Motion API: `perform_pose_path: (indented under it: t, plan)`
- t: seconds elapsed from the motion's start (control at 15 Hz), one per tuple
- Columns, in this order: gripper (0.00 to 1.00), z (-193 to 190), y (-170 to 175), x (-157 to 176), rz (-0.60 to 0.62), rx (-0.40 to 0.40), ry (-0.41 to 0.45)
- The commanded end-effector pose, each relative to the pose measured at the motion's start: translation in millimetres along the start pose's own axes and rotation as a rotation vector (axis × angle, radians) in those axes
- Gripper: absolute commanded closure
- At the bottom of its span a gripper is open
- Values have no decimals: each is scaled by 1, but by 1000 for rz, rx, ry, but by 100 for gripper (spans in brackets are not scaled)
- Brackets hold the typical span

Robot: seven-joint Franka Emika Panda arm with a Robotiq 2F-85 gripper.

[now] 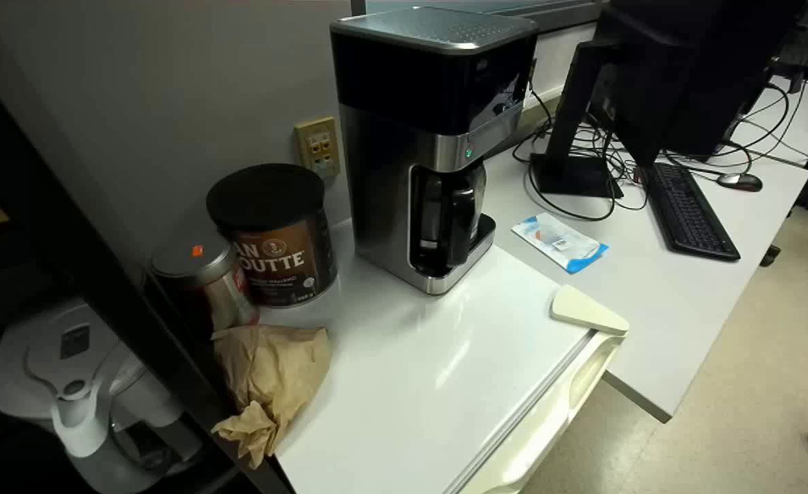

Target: Press a button on the coffee machine

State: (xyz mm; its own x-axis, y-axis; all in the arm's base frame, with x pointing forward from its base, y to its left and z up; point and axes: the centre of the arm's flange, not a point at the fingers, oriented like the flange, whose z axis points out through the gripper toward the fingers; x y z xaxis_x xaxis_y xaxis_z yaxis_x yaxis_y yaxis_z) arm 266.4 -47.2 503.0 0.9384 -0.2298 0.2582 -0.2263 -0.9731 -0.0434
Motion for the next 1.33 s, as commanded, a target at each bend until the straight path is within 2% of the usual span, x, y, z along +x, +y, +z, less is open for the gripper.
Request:
perform_pose_path:
  t: [0.0, 0.67, 0.87, 1.27]
  plan:
    - [0, 0, 0, 0, 0, 0, 0]
    - [0, 6, -1, 6, -9, -12, -12]
    - [0, 22, 0, 24, -59, -80, -42]
    - [0, 68, -8, 65, -209, -210, -30]
